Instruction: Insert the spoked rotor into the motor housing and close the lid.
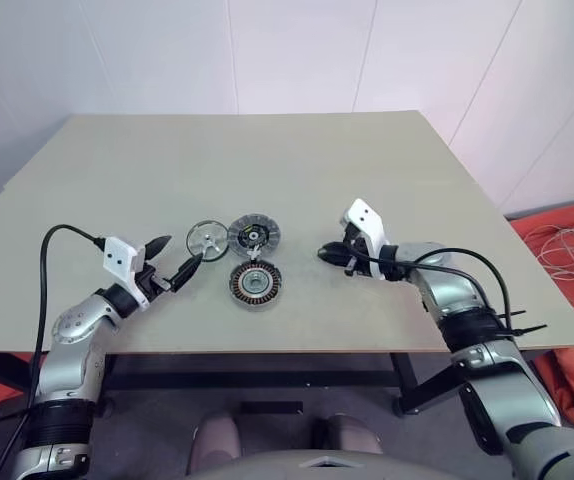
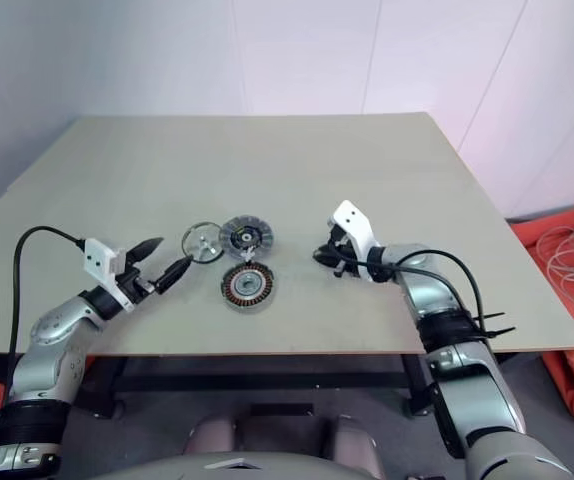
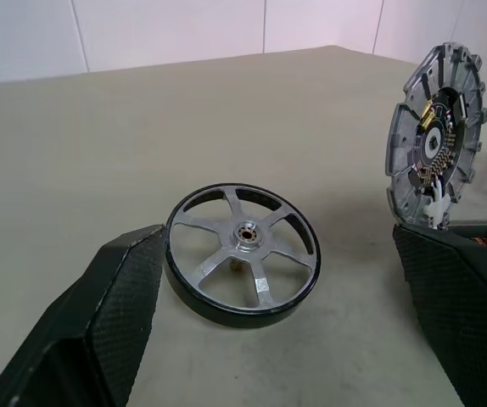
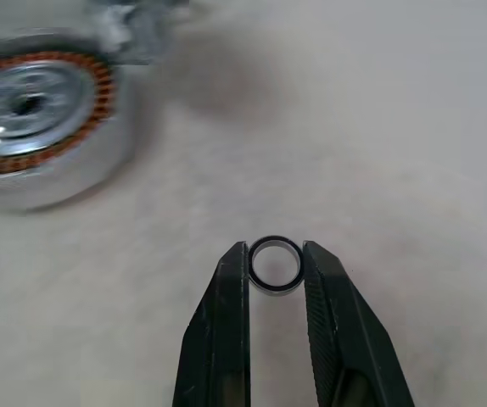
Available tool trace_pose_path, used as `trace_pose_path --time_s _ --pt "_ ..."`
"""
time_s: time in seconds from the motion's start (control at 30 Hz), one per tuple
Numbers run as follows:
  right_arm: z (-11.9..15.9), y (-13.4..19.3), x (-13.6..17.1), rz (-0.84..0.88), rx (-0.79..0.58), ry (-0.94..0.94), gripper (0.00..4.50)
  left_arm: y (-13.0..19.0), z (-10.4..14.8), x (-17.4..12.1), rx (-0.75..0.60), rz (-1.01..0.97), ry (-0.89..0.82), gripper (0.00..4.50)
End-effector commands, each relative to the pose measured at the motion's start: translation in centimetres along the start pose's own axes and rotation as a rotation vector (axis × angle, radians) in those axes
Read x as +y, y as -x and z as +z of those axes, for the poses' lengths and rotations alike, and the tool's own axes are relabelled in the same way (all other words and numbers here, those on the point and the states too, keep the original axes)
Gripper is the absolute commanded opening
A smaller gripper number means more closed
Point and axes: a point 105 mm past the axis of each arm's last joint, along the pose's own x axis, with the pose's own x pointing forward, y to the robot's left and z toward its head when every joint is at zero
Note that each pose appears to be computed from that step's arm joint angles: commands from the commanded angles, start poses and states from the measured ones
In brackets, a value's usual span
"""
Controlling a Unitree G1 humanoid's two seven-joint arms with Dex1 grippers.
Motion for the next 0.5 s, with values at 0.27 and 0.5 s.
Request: trace_pose_path --time_s 0.27,0.5 --pt "7.4 -2.3 6.9 0.305 -0.144 0.175 0.57 -0.5 1.6 -0.4 -0.041 -0.022 -0.036 4.5" --pt "7.5 -5.2 7.3 0.348 -0.097 0.216 0.57 -0.4 1.7 -0.4 -0.047 -0.015 -0.038 4.5"
